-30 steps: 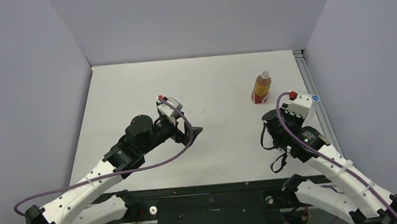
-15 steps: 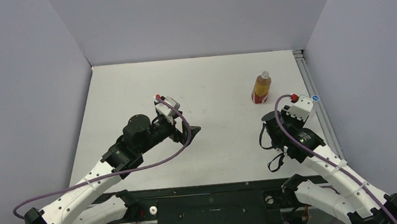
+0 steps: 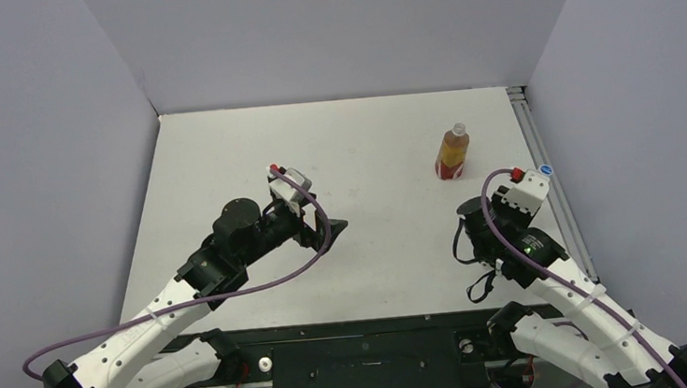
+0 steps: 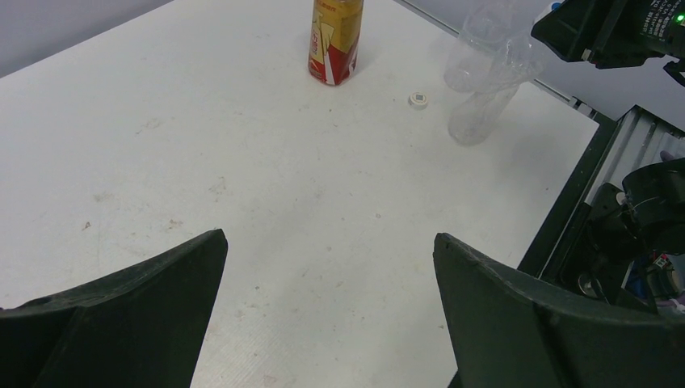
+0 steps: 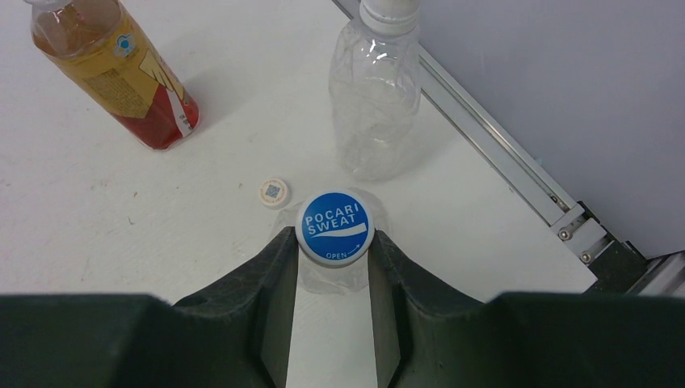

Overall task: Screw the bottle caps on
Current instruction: Place the plastic bottle at the center of the board.

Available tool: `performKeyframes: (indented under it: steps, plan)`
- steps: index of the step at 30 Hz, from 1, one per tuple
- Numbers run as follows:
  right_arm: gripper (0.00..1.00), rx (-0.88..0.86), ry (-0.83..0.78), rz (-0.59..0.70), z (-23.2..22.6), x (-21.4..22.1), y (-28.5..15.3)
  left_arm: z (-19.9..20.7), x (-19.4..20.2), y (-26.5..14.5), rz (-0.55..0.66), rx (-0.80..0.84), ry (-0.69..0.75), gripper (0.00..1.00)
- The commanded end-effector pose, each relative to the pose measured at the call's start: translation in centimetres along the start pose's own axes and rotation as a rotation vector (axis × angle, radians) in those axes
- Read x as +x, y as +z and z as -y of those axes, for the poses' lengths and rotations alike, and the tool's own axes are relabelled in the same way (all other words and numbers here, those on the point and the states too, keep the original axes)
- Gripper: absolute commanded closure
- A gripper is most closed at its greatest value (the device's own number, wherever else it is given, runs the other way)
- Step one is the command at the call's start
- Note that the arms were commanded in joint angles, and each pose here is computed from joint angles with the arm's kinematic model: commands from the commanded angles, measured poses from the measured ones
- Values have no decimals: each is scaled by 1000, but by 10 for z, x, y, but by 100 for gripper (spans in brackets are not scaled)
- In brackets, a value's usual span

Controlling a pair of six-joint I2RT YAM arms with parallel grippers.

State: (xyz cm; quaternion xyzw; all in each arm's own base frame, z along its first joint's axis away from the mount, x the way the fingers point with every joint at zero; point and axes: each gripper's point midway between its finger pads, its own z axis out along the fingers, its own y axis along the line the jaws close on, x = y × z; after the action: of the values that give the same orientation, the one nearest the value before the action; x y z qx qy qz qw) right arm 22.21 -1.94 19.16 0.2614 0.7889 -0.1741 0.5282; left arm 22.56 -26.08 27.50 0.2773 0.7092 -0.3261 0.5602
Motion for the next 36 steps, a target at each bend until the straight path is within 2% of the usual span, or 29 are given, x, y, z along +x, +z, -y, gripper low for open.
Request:
performKeyframes:
  steps: [1,10,14,19,23,36]
  plan:
    - [91,66,27,58,16,-14,0,2,-13,1,47,18,0,3]
    - [91,100,43,48,25,-16,3,2,-13,0,46,20,-4,4]
    - [83,91,53,33,25,-10,3,4,-12,1,44,25,-6,3]
    - [59,87,69,24,25,-7,3,4,-13,1,44,27,-8,3]
    - [50,85,77,25,26,-7,2,4,-13,1,44,27,-10,3]
    - [44,70,83,16,25,-8,0,6,-11,3,35,40,-18,4]
